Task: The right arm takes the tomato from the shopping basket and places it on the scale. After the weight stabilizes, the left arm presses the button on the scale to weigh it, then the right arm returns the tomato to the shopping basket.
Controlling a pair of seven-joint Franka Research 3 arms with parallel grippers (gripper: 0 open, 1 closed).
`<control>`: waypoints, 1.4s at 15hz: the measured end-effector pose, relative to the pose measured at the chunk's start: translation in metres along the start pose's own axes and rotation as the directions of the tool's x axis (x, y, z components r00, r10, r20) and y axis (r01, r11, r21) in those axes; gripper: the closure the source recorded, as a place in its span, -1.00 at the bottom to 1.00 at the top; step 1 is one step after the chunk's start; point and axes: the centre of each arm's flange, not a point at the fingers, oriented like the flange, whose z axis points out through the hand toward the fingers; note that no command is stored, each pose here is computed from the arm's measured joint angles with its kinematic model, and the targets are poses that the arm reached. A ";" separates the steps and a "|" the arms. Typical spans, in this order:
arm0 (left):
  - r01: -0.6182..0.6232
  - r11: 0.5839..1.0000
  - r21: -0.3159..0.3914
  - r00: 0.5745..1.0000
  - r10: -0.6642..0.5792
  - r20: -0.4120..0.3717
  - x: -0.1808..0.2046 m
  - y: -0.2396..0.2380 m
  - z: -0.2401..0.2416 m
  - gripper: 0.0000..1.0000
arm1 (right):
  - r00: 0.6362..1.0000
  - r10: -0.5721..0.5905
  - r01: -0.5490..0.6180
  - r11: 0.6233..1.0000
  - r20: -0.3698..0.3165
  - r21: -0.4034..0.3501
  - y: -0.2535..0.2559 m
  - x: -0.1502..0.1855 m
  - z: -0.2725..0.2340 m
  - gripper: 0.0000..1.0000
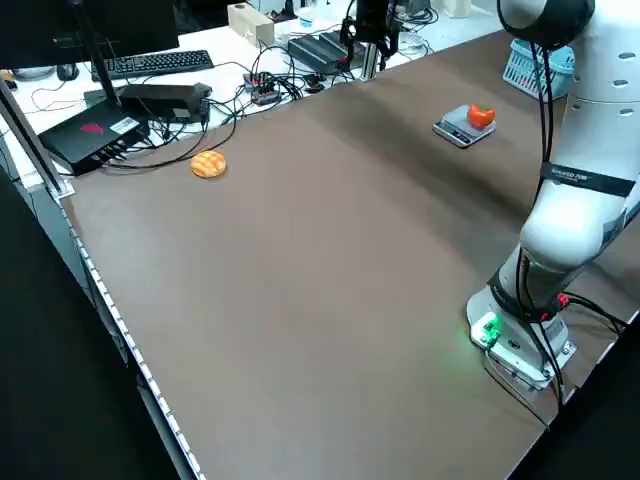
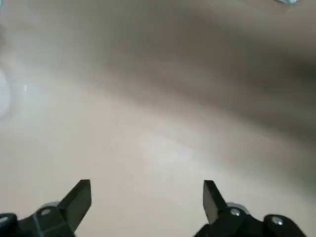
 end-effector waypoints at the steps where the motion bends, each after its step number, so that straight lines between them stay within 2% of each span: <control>1: 0.014 1.000 -0.005 1.000 -0.014 0.009 -0.013 -0.002 -0.008 -1.00 | 1.000 -0.015 0.015 0.999 0.012 0.052 0.004 0.005 0.028 -0.97; 3: 0.027 1.000 0.010 0.999 -0.027 0.029 -0.041 -0.007 -0.027 -1.00 | 0.999 -0.033 0.032 0.991 0.009 0.127 0.016 0.013 0.080 -0.98; 5: 0.077 0.997 0.005 0.996 -0.078 0.041 -0.065 -0.007 -0.043 -1.00 | 0.999 -0.041 0.040 0.987 0.003 0.155 0.026 0.016 0.121 -0.98; 8: 0.270 0.963 0.013 0.961 -0.271 0.048 -0.096 -0.008 -0.062 -1.00 | 0.997 -0.081 0.078 0.971 0.004 0.226 0.032 0.018 0.173 -0.98; 12: 0.511 0.859 0.023 0.857 -0.512 0.057 -0.100 0.004 -0.077 -1.00 | 0.997 -0.078 0.072 0.953 0.009 0.295 0.049 0.017 0.228 -0.99; 17: 0.740 0.670 0.057 0.670 -0.742 0.020 -0.099 0.016 -0.100 -1.00 | 0.997 -0.075 0.079 0.942 -0.025 0.325 0.047 0.012 0.271 -0.99; 19: 0.774 0.630 0.061 0.631 -0.776 0.013 -0.101 0.018 -0.104 -1.00 | 0.997 -0.075 0.077 0.941 -0.019 0.328 0.043 0.008 0.280 -0.99; 21: 0.784 0.617 0.061 0.618 -0.786 0.014 -0.102 0.018 -0.103 -1.00 | 0.997 -0.072 0.073 0.941 -0.015 0.329 0.043 0.006 0.283 -0.99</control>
